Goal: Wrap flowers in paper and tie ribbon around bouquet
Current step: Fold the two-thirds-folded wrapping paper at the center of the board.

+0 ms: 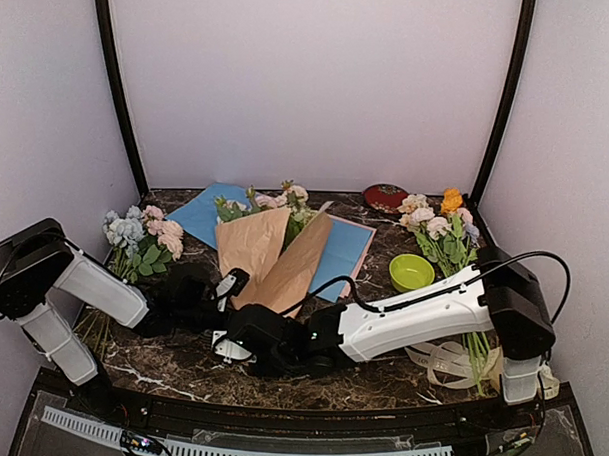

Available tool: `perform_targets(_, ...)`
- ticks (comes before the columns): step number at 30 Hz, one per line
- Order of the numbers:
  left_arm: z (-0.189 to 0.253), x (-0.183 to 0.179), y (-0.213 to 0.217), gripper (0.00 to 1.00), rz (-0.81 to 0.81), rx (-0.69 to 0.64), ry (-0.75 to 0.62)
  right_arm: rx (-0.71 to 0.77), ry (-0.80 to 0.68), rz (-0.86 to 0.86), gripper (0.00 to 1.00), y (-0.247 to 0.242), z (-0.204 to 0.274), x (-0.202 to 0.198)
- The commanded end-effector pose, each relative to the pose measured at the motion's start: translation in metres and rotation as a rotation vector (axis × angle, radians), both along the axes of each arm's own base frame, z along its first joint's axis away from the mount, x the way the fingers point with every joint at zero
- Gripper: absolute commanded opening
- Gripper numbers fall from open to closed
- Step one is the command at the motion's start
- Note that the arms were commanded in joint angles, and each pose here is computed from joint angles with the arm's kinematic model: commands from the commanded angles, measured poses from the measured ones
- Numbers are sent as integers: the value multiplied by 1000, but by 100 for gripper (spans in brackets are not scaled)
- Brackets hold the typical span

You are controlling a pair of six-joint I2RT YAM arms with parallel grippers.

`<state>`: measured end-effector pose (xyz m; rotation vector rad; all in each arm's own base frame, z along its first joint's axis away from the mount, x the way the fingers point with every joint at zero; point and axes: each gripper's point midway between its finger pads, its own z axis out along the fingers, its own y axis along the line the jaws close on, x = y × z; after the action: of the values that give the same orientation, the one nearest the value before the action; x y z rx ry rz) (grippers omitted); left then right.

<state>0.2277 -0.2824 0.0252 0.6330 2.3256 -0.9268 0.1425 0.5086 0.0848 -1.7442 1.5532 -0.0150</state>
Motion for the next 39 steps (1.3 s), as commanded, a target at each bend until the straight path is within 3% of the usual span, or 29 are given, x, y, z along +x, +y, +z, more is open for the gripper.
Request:
perform_targets(1,-34,-34,20,47,-15,61,152,-28,33,99,0,15,-37,-16)
perform_targets(6,-29,-29,17,48,-17,65,128,-136,38,60,0,-8,-76,-14)
perform_targets(14,5,-13,19,53,0,92,30,-192,13,13,0,-28,-85,-8)
perform_targets(18,17,2,21,59,10,149,-39,-157,-13,-23,0,-26,-71,-2)
perform_targets(26,17,9,-8,57,-92,128,-14,-13,-26,-137,0,-27,-22,9)
perform_targets(39,-22,7,6,55,-100,366,73,48,14,-312,0,-81,-5,16)
